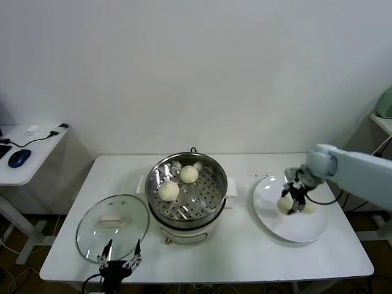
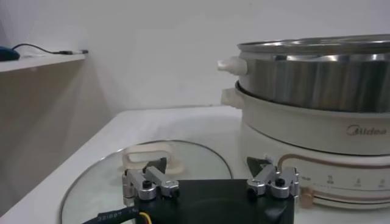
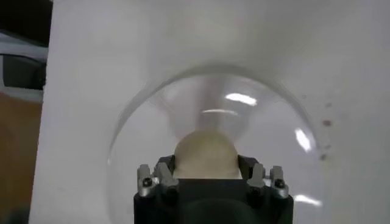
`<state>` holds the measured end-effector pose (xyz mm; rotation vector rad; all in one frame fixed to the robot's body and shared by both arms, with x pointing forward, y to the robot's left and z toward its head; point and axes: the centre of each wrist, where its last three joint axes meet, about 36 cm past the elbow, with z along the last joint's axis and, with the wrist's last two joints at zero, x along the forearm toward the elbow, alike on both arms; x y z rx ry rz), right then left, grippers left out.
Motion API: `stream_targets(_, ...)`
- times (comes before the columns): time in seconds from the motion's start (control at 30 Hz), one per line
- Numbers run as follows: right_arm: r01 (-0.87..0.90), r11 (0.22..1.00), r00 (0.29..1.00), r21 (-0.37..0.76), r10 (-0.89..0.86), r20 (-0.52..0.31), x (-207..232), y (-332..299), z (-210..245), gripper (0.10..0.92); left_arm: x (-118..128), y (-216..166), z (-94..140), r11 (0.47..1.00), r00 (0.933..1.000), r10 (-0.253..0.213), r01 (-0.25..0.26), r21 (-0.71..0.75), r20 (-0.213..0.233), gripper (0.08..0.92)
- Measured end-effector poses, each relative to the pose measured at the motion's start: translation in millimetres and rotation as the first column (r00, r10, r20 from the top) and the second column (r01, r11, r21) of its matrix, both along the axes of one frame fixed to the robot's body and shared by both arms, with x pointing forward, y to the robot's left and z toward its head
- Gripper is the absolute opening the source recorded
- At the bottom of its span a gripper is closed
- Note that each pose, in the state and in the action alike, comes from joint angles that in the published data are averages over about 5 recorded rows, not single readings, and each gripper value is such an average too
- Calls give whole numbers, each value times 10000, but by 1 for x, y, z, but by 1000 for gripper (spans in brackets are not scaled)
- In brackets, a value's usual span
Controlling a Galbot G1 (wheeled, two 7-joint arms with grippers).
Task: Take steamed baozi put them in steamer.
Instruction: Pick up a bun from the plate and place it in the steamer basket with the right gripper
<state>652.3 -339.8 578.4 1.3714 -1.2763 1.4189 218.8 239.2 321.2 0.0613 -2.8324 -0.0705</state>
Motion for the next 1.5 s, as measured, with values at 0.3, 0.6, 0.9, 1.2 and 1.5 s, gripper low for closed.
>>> stream_targets(0.3, -4338, 9010, 8902, -75, 4298, 1512, 12, 130, 146, 679, 1, -2, 3, 9999, 9999, -120, 120, 80, -6, 823)
stream_targets(0.6, -7977, 6006, 5952, -535, 7985, 897, -25, 256, 151, 679, 0, -6, 3, 9999, 9999, -135, 135, 71, -34, 823)
stream_targets(0.9, -9266, 3720, 3725, -551, 9280, 13, -38, 317, 93, 679, -5, -7, 3, 9998, 9998, -162, 163, 65, -92, 823)
stream_targets(1.2, -9597, 2803, 2809, -189, 9590, -369, -42, 343, 40, 679, -6, -5, 2, 9999, 9999, -120, 121, 79, -118, 823)
stream_targets(1.5, -9722, 2342, 2341, -8, 9713, -416, -43, 362, 13, 689, -6, -7, 1, 9999, 9999, -103, 103, 29, -103, 823)
